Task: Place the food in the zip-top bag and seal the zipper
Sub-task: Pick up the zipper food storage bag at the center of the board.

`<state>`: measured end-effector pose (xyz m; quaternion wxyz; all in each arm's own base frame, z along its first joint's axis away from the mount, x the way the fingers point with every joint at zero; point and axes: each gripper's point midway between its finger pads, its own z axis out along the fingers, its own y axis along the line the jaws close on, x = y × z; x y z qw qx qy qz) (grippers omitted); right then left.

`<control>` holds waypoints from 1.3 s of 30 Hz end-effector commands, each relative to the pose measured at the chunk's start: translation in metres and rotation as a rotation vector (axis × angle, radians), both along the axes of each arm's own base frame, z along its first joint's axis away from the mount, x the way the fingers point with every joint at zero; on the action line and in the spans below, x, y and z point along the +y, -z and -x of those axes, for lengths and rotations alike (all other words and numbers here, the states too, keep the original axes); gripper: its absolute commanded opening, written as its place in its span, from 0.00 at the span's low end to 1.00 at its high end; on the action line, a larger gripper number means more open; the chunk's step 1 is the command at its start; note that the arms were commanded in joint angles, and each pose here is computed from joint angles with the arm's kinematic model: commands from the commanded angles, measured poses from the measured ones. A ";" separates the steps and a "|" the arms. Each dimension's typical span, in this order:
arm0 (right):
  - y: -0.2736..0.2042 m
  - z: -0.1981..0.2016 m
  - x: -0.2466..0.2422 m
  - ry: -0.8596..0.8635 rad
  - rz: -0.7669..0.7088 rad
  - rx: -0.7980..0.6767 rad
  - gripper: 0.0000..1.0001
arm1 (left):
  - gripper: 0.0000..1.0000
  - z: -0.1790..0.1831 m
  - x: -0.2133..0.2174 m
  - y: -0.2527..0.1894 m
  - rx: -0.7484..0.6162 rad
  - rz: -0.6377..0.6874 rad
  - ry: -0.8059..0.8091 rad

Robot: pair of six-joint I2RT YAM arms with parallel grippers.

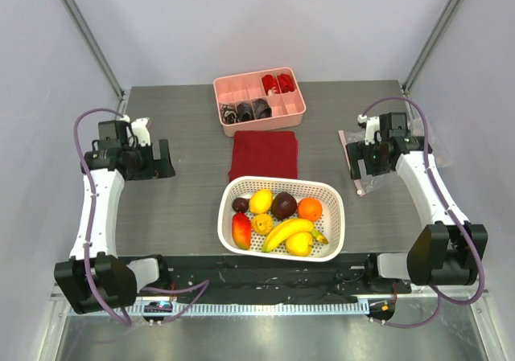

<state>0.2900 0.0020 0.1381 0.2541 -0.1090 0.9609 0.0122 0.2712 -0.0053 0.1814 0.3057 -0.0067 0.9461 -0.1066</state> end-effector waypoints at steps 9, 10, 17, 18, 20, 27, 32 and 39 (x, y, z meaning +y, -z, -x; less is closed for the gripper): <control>-0.006 -0.045 -0.019 0.050 0.055 -0.014 0.97 | 1.00 -0.043 0.024 -0.061 -0.151 -0.076 -0.109; -0.010 -0.050 -0.021 0.053 0.053 -0.023 0.97 | 1.00 -0.045 0.026 -0.065 -0.162 -0.081 -0.121; 0.005 -0.076 -0.053 0.103 -0.002 0.052 0.91 | 1.00 -0.042 0.000 -0.097 -0.282 0.013 -0.024; 0.008 -0.078 -0.055 0.102 -0.010 0.064 0.91 | 1.00 -0.041 -0.007 -0.101 -0.294 0.040 0.004; 0.021 -0.082 -0.064 0.103 -0.019 0.102 0.90 | 1.00 -0.041 -0.011 -0.107 -0.311 0.059 0.011; 0.063 -0.092 -0.061 0.082 -0.055 0.195 0.88 | 1.00 -0.047 -0.015 -0.103 -0.290 0.091 0.020; 0.101 -0.086 -0.065 0.089 -0.034 0.255 0.87 | 1.00 -0.048 -0.014 -0.099 -0.280 0.090 0.011; 0.140 -0.080 -0.069 0.110 -0.010 0.286 0.68 | 1.00 -0.051 -0.012 -0.095 -0.277 0.079 0.002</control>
